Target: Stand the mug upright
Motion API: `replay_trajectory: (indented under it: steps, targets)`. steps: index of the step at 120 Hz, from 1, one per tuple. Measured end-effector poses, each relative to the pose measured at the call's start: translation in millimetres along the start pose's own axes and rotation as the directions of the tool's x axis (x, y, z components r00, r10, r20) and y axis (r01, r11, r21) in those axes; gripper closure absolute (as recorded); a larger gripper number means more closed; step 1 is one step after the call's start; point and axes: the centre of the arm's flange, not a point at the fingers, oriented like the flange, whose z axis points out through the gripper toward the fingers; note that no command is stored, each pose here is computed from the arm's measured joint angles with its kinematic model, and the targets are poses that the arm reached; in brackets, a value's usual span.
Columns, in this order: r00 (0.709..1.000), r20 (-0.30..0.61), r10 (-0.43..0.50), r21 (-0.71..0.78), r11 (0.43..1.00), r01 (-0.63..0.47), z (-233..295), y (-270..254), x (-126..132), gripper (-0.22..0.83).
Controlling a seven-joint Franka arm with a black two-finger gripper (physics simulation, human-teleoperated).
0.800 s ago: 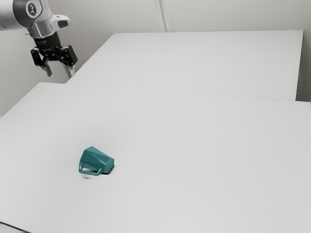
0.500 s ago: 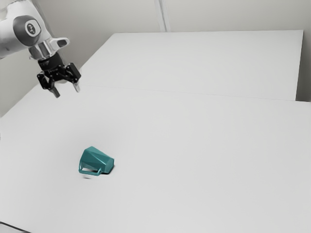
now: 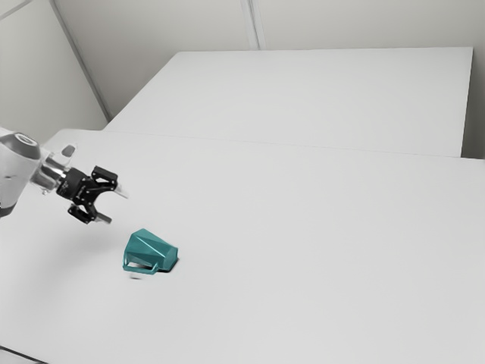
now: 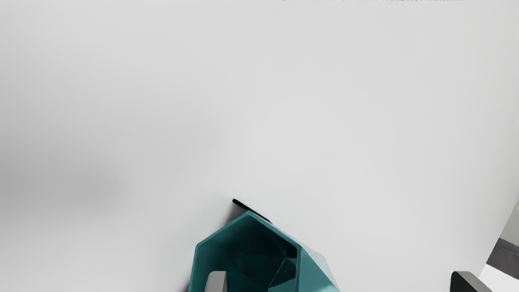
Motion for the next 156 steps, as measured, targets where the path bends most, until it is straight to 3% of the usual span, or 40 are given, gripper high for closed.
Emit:
replay_trajectory:
  steps: [46,104,115,139,156]
  targets:
    - [0.989,-0.001,0.15,-0.103,0.983,-0.149,54,-35,-22,0.0]
    - [0.949,-0.057,0.309,-0.149,0.938,-0.314,92,-24,-31,0.01]
    - [0.946,-0.062,0.317,-0.152,0.934,-0.323,96,-28,-34,0.08]
    - [0.94,-0.079,0.333,-0.154,0.927,-0.342,99,-33,-39,0.38]
    - [0.932,-0.087,0.351,-0.146,0.921,-0.36,98,-32,-39,0.49]
